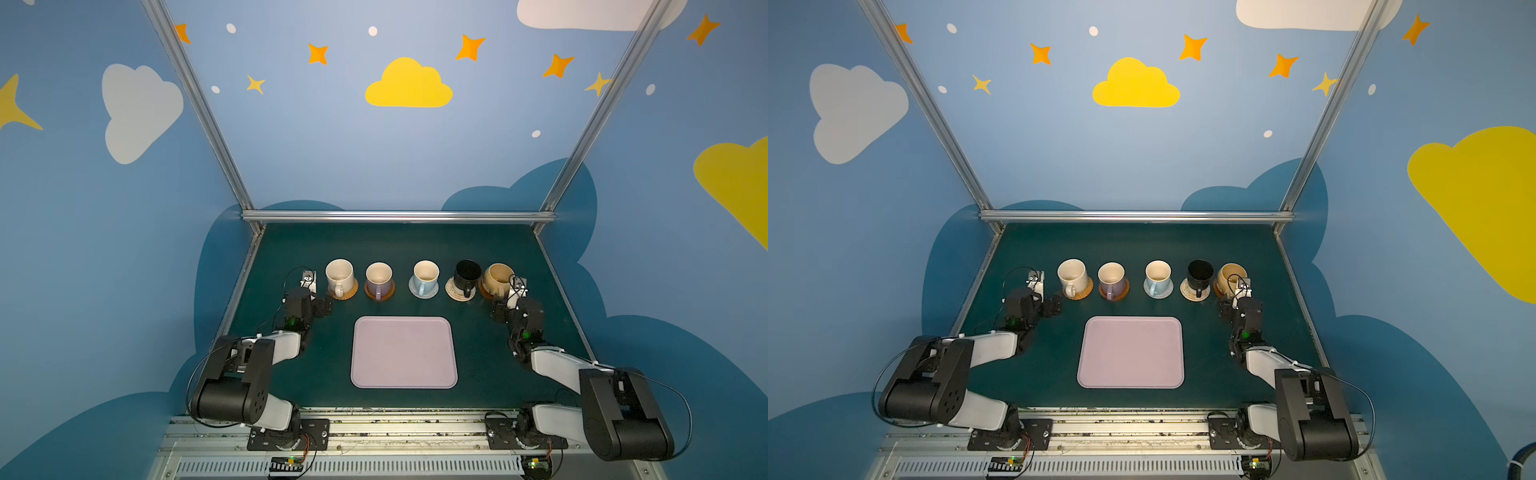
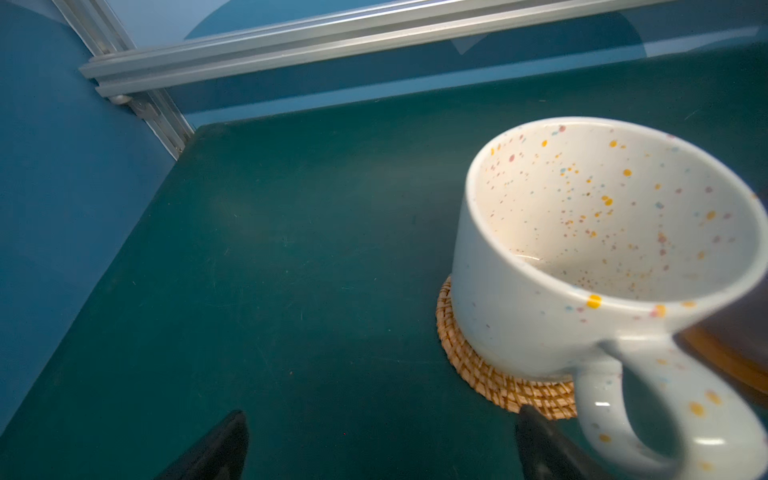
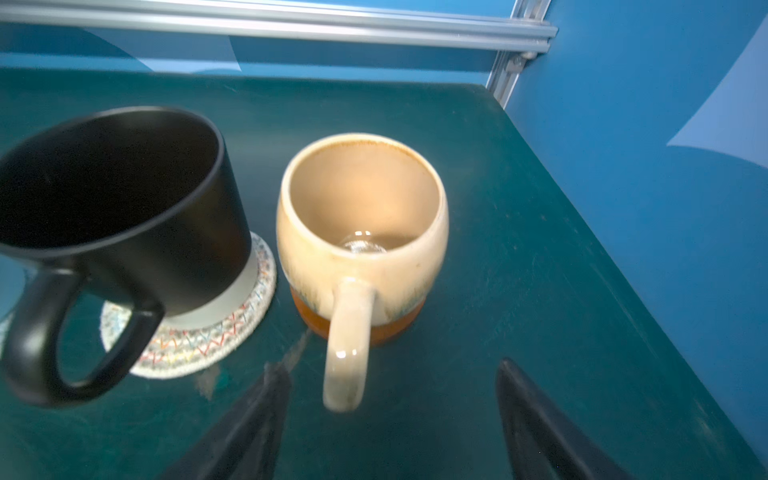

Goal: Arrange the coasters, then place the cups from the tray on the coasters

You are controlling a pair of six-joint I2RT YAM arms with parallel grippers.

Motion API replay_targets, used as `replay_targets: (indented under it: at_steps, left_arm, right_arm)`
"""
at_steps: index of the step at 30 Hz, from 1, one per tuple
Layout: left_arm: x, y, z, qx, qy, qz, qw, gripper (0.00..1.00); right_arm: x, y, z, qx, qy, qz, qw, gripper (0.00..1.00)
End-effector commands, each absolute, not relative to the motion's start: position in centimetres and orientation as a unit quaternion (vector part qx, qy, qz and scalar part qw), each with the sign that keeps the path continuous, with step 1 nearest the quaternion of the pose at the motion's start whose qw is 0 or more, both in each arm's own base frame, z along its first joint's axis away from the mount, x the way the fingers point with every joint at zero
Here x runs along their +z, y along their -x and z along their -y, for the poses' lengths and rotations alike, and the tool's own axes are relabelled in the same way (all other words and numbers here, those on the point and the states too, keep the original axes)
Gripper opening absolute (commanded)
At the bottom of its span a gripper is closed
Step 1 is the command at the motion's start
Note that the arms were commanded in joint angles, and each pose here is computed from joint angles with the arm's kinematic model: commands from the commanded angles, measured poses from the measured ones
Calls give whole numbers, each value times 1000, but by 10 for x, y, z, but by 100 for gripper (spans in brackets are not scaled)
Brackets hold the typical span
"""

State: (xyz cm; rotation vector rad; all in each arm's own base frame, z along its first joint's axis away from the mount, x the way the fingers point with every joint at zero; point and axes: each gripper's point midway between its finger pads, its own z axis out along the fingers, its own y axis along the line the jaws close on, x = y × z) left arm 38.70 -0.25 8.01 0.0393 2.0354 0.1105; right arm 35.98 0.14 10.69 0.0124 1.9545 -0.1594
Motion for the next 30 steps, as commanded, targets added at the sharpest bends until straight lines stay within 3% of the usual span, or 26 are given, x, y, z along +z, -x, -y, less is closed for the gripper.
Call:
replay_targets:
  at_steps: [1,22,30]
  left_arm:
    - [86,-392,5,5,-8,-832,555,100]
    - [82,-396,2,-15,0,-840,543,100]
    - [81,-395,3,-15,-1,-840,543,100]
  right_arm:
    - [122,-371,-11,-47,10,-811,583,78]
    - [97,-400,-11,-22,1,-838,546,85]
    - [91,-394,-5,-26,-12,-819,573,89]
